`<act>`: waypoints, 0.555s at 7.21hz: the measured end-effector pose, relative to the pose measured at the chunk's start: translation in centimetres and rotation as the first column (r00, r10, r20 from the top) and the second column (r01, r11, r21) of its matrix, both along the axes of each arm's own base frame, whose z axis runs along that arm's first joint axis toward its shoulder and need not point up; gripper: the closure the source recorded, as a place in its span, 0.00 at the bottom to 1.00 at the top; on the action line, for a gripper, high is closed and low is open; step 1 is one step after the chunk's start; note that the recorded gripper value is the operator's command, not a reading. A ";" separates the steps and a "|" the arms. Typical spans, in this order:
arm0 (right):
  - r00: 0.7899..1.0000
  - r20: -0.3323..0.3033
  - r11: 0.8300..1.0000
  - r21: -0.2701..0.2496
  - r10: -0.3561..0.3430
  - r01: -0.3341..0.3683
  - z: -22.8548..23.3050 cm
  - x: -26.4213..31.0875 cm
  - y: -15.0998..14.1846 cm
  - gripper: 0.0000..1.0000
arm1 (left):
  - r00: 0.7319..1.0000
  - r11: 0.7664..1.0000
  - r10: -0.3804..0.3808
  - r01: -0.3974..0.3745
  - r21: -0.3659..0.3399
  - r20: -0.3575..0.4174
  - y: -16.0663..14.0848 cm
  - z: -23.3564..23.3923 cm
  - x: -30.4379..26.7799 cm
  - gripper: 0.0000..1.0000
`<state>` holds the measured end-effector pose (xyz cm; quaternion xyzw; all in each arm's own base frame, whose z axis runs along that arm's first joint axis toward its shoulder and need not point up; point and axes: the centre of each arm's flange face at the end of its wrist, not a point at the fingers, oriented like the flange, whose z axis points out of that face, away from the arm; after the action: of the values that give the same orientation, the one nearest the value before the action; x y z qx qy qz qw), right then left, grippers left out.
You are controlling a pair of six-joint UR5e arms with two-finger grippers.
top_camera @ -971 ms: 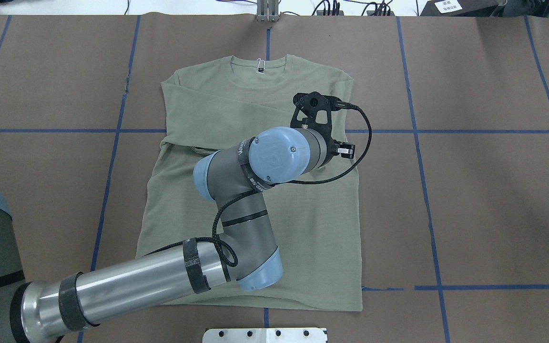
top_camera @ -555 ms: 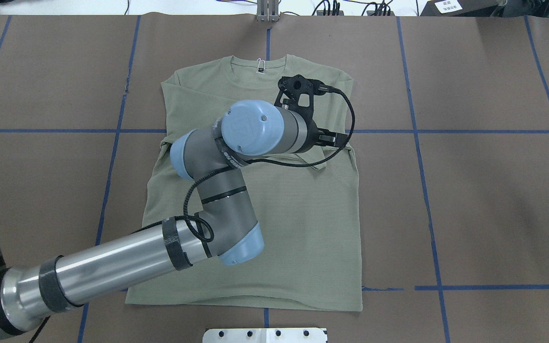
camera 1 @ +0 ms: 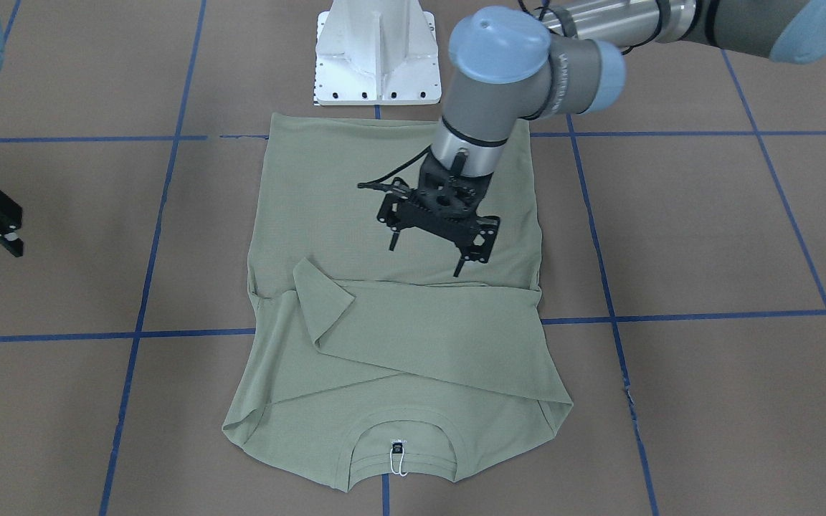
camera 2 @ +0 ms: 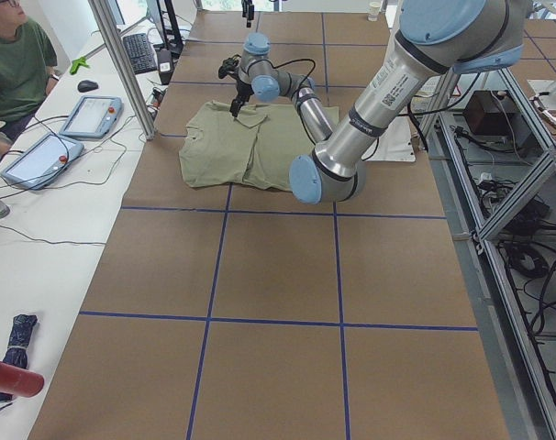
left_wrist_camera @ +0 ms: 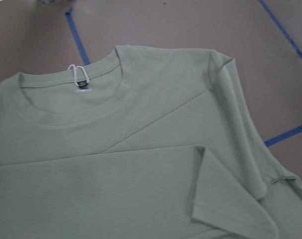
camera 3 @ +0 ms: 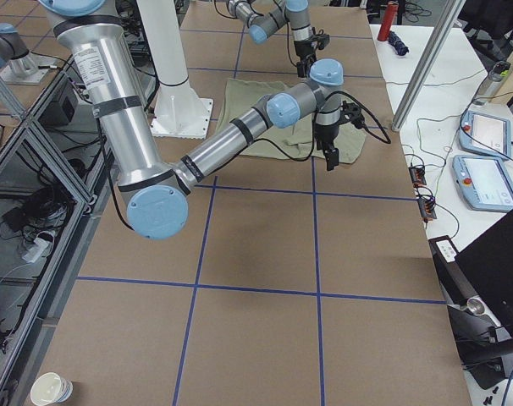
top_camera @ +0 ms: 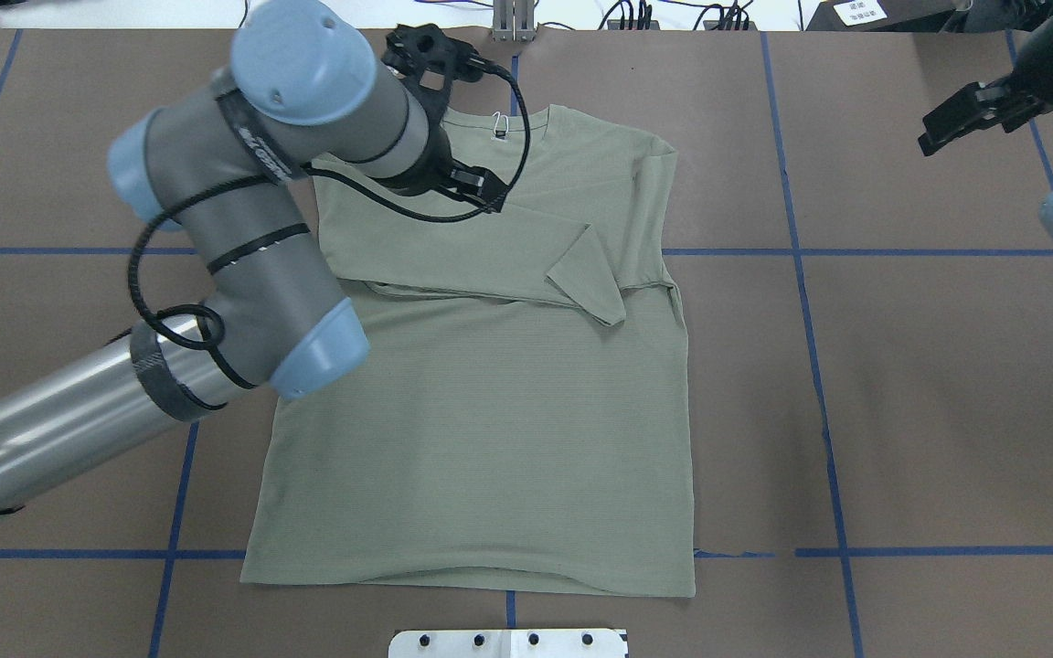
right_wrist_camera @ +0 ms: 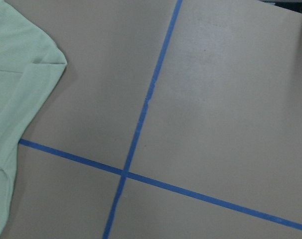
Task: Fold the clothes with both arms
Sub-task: 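Release the sleeve and lift the left gripper away while the right gripper approaches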
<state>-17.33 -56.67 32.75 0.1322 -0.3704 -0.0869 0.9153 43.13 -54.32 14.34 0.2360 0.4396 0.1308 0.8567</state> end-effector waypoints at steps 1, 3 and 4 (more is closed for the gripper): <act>1.000 0.010 1.000 -0.018 0.025 -0.025 -2.5 -4.5 -0.4 0.01 | 0.999 0.999 0.032 -0.032 0.019 0.022 -0.9 2.0 -4.6 0.00; 0.996 -0.013 0.994 -0.052 0.092 -0.092 -6.4 -13.3 -0.8 0.11 | 0.993 0.992 0.088 -0.095 0.087 0.076 -0.9 7.1 -11.7 0.00; 0.991 -0.029 0.989 -0.070 0.130 -0.131 -8.1 -17.8 -0.8 0.19 | 0.988 0.986 0.109 -0.121 0.116 0.107 -0.3 9.5 -13.7 0.00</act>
<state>-35.09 -57.43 24.67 0.1220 -0.3528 -0.0150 0.9276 29.41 -54.66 23.80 0.2555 0.3999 0.2185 0.8527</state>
